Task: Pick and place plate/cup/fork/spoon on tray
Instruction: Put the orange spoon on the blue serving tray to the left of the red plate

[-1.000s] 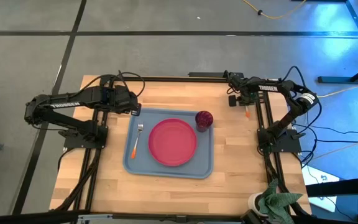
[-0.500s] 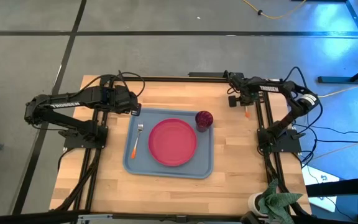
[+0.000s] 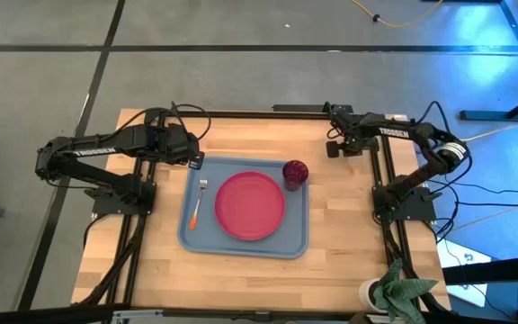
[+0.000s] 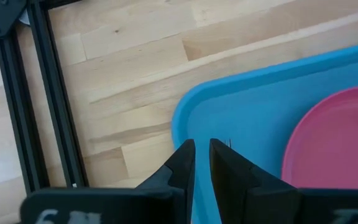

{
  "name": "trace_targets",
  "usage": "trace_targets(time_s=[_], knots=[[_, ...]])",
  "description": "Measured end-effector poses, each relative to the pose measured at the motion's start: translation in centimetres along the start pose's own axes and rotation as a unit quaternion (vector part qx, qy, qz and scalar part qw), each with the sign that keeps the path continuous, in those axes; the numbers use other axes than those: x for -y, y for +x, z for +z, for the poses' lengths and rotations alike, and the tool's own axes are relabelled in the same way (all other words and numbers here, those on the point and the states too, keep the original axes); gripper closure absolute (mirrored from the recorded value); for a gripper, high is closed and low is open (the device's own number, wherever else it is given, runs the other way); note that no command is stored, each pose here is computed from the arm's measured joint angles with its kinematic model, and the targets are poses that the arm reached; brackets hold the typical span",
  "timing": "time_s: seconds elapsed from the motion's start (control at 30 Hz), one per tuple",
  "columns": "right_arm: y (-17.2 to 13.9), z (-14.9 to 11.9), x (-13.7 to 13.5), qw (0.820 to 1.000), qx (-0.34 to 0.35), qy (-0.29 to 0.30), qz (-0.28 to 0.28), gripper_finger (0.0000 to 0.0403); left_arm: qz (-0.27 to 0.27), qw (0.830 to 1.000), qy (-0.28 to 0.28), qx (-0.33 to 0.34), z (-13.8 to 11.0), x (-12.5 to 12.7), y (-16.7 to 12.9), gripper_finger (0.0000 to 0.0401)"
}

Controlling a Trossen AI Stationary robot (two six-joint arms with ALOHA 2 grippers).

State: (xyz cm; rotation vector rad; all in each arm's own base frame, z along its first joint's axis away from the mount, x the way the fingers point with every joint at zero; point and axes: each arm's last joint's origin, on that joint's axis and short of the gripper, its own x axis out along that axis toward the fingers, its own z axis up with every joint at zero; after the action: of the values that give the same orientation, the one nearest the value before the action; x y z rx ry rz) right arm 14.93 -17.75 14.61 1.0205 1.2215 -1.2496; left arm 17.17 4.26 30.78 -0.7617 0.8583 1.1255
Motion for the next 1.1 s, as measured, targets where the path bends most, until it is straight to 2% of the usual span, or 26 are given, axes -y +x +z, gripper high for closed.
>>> trace_targets(time_s=[0.4,0.73,1.1], knots=[[-1.0,-1.1,-2.5,0.998,0.015,-0.053,0.019,0.0402,0.0,1.0,0.001,0.0,0.0,0.0,0.0,0.036],[-6.3,0.3,-6.4,0.989,0.087,-0.094,0.078,0.0402,0.0,1.0,0.001,0.0,0.0,0.0,0.0,0.036],[-12.5,1.8,-8.9,0.978,0.13,-0.147,0.078,0.0402,0.0,1.0,0.001,0.0,0.0,0.0,0.0,0.036]])
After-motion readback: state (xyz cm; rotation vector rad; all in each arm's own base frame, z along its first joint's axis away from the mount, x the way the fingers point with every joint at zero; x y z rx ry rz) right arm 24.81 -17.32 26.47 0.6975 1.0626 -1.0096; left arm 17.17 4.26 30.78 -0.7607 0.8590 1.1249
